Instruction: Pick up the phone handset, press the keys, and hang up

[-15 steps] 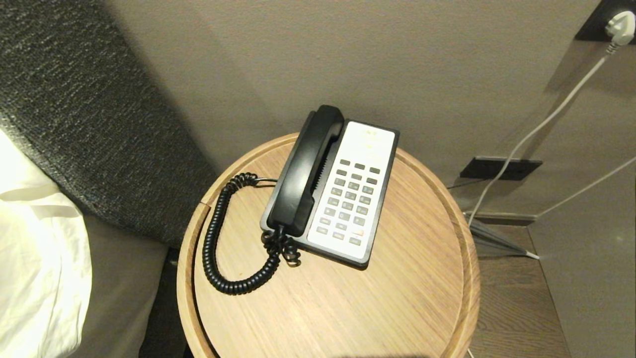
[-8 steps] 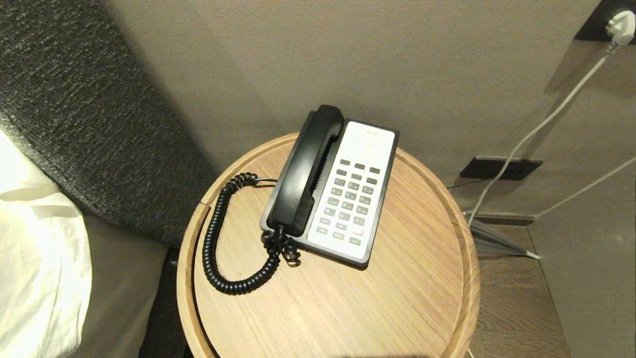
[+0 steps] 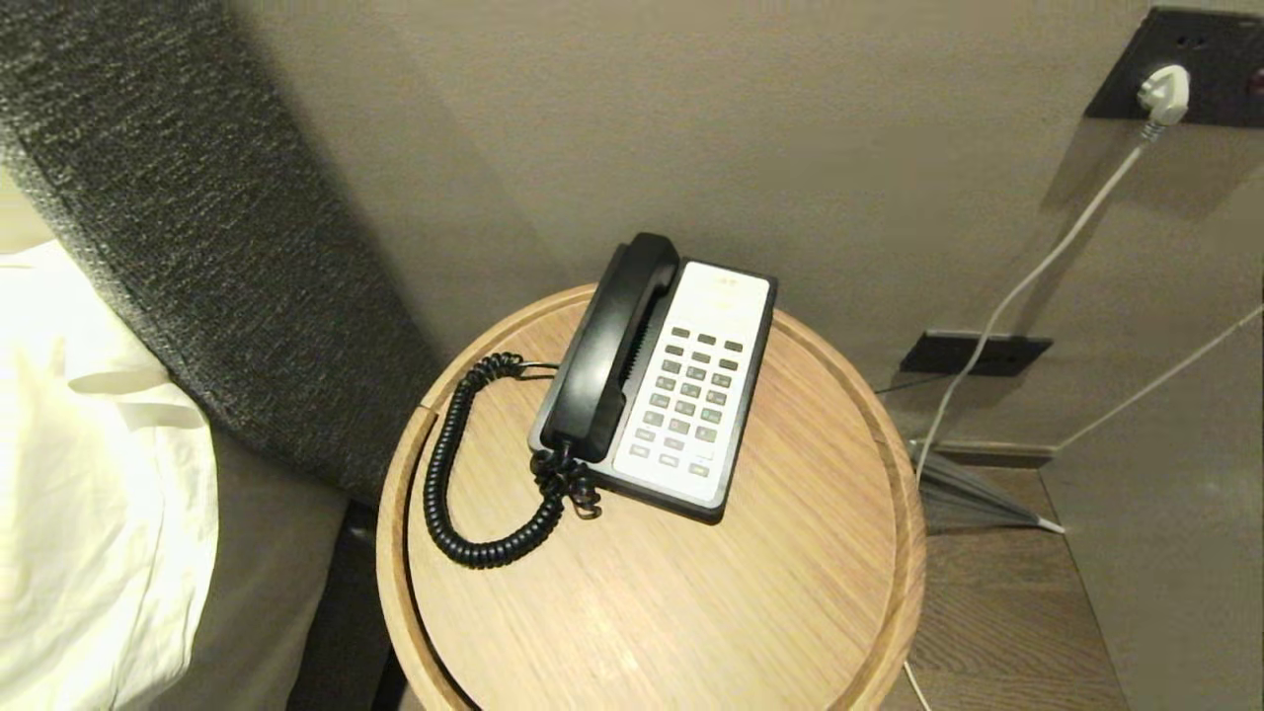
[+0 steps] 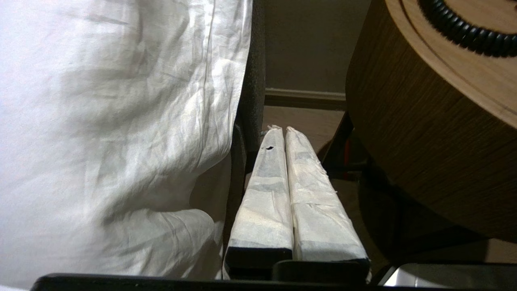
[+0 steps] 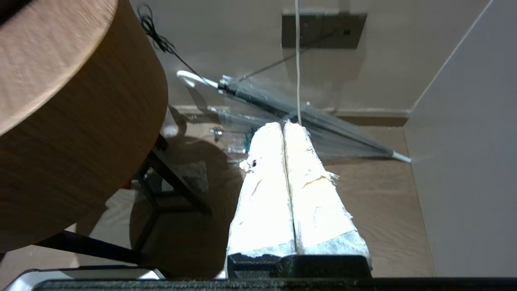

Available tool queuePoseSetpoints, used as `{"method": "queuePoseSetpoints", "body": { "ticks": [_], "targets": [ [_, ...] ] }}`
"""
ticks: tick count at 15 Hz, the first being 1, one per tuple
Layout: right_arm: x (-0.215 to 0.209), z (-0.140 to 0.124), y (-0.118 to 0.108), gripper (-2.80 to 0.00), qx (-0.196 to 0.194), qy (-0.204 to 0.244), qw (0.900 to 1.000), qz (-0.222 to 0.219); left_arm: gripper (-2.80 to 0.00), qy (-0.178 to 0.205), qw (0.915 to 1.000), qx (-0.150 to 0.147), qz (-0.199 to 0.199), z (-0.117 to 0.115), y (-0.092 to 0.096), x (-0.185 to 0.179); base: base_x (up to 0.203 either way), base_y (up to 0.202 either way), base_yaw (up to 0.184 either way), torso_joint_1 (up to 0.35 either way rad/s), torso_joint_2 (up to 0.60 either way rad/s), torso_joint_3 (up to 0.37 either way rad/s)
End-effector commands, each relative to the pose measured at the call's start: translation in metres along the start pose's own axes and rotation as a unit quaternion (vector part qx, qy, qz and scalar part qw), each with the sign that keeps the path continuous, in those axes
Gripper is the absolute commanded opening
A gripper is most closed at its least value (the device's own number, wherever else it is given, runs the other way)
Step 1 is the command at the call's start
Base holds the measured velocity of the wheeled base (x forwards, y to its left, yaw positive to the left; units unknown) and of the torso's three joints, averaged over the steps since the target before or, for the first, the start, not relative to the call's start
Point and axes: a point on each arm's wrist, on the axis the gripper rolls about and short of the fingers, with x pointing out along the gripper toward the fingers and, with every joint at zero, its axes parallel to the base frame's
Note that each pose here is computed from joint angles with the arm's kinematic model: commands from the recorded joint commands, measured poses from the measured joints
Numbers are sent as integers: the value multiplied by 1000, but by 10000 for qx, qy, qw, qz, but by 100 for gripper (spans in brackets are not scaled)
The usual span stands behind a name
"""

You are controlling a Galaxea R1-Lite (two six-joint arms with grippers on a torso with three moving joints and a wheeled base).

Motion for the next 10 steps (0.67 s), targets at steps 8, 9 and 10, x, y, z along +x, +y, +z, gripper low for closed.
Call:
{"method": "queuePoseSetpoints", "body": {
  "ticks": [8, 9, 10],
  "targets": [
    [1, -5, 0, -280, -13, 108, 9999, 7, -280, 46, 10000, -58, 1, -5, 0, 2, 0, 0, 0, 2, 1, 203],
    [1, -6, 0, -280, -43, 116, 9999, 23, -280, 46, 10000, -58, 1, -5, 0, 2, 0, 0, 0, -1, -2, 207],
    [1, -6, 0, -280, -59, 124, 9999, 23, -280, 46, 10000, -71, 1, -5, 0, 2, 0, 0, 0, 2, 2, 203]
  ]
}}
